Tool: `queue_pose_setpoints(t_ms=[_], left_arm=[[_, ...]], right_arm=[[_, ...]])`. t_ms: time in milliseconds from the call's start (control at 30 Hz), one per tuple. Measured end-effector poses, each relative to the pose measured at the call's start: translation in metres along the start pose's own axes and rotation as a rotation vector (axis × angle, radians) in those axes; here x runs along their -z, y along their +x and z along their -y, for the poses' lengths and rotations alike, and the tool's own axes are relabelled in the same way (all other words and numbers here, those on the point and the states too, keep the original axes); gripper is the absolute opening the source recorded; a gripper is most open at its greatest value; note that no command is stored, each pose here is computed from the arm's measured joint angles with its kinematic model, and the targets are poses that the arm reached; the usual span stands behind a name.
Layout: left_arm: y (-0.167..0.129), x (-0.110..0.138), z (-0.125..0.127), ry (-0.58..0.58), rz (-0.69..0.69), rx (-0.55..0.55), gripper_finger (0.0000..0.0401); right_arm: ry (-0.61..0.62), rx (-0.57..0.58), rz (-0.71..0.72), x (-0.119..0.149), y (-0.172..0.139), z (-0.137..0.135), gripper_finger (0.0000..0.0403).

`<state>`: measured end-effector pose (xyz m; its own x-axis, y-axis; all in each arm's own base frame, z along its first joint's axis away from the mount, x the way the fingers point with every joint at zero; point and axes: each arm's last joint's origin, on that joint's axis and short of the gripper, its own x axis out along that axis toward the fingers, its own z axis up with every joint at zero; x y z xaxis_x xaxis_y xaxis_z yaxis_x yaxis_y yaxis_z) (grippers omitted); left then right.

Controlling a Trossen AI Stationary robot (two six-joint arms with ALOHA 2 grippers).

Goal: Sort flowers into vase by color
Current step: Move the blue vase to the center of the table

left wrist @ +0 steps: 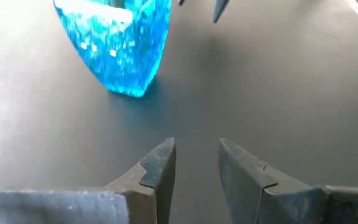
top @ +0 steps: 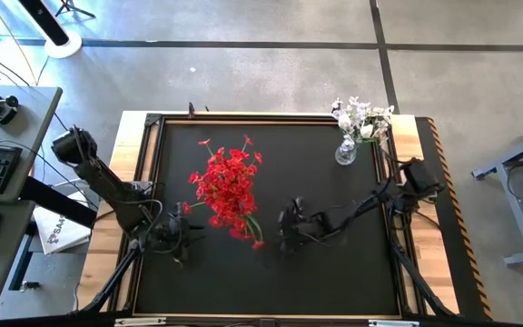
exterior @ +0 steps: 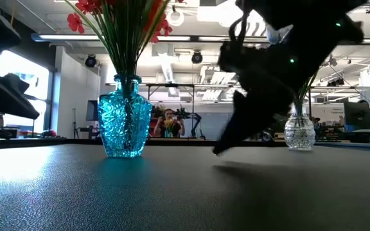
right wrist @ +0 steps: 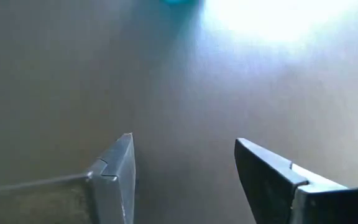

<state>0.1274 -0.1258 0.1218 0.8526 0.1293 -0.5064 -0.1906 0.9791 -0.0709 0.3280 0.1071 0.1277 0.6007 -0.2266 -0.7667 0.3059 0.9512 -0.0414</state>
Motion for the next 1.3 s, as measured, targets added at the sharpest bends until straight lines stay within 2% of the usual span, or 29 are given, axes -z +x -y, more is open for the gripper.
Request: queue_pose_setpoints(t_ms=[133, 200, 300, 400, 533, 700, 867, 1033, 1200, 1300], left_arm=[[0.005, -0.007, -0.002, 0.014, 0.035, -0.026, 0.0104], [0.007, -0.009, -0.003, 0.017, 0.04, -0.039, 0.0103], [0.009, -0.009, -0.005, 0.017, 0.037, -0.049, 0.0103], [0.009, -0.01, -0.005, 0.016, 0.037, -0.05, 0.0103], [0.009, -0.01, -0.005, 0.015, 0.037, -0.049, 0.0103], [0.009, -0.01, -0.005, 0.0, 0.037, -0.049, 0.0103], [0.01, -0.011, -0.006, -0.003, 0.045, -0.065, 0.0103], [0.014, -0.013, -0.01, 0.007, 0.051, -0.098, 0.0103], [0.019, -0.017, -0.015, 0.012, 0.057, -0.14, 0.0103], [0.021, -0.019, -0.018, 0.04, 0.052, -0.158, 0.0103]], right_arm=[[0.051, -0.091, 0.288, -0.001, -0.002, -0.011, 0.0195], [0.033, -0.142, 0.42, -0.007, -0.004, -0.013, 0.0195], [0.02, -0.157, 0.541, -0.019, -0.007, -0.009, 0.0199], [-0.004, -0.16, 0.564, -0.033, -0.005, -0.003, 0.0224], [-0.015, -0.229, 0.555, -0.049, -0.002, 0.005, 0.0283], [-0.079, -0.198, 0.572, -0.062, 0.002, 0.017, 0.034], [-0.077, -0.13, 0.627, -0.067, 0.002, 0.021, 0.0342], [-0.072, -0.172, 0.724, -0.073, 0.009, 0.024, 0.0326], [-0.099, -0.164, 0.731, -0.068, 0.029, 0.027, 0.0321], [-0.104, -0.177, 0.726, -0.074, 0.035, 0.027, 0.0321]])
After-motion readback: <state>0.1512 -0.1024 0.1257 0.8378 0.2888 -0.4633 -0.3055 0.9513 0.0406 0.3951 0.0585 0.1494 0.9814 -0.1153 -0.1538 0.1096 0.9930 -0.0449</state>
